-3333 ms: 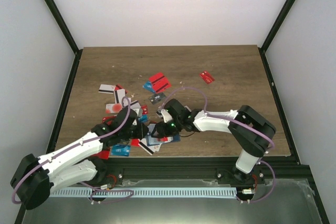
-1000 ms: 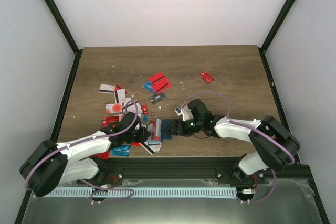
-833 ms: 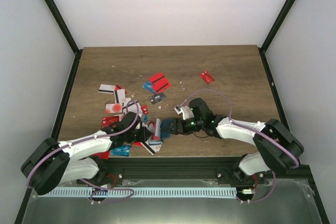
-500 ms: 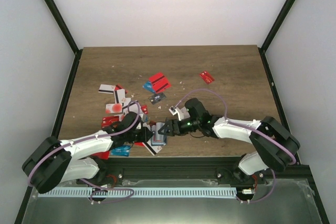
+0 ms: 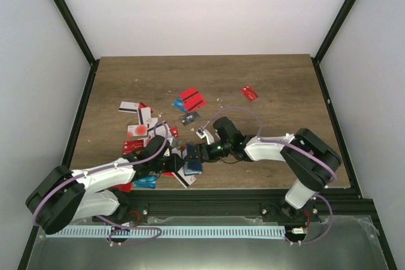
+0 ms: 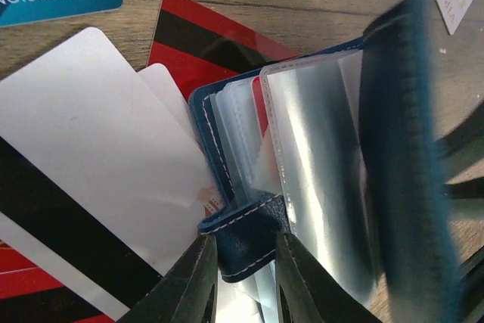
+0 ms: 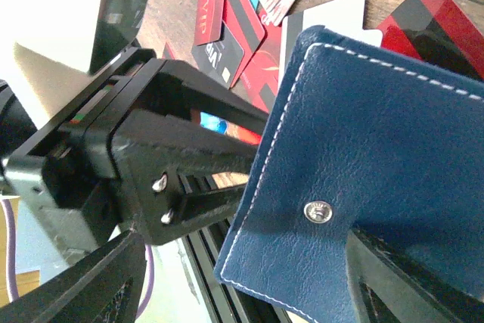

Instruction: Put the credit cards into the card holder

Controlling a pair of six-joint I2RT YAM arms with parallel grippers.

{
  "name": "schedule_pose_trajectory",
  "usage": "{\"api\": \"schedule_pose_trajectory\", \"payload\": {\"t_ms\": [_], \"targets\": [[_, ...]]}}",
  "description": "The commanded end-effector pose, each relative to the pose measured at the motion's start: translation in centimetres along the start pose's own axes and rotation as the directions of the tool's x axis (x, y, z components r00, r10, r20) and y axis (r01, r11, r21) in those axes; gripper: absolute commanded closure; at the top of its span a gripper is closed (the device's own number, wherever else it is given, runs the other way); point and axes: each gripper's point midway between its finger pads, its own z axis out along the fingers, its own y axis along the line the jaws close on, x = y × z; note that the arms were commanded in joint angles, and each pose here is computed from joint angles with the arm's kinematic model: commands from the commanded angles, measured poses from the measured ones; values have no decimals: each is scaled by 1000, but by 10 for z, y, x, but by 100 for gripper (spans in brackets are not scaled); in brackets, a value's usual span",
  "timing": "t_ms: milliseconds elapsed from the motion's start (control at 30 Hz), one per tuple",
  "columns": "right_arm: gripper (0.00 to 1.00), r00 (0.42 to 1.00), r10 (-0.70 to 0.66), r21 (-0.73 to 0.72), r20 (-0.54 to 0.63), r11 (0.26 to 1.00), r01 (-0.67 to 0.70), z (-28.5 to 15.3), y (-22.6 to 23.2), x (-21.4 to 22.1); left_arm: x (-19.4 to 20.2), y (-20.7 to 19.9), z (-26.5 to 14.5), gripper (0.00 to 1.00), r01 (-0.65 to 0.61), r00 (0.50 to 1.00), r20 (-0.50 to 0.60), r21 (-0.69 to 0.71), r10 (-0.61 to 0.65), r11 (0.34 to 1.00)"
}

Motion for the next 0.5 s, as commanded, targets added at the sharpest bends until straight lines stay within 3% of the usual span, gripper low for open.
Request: {"api": "schedule_pose_trajectory", "payload": {"t_ms": [0, 467], "targets": [[26, 998, -57, -16, 6, 998, 57, 10, 8, -12, 1, -8, -3, 76, -14, 1000, 9, 51, 13, 999], [35, 997, -81, -45, -18, 996, 80, 30, 13, -19, 7, -11, 1, 75, -41, 999, -14, 86, 43, 995]]}}
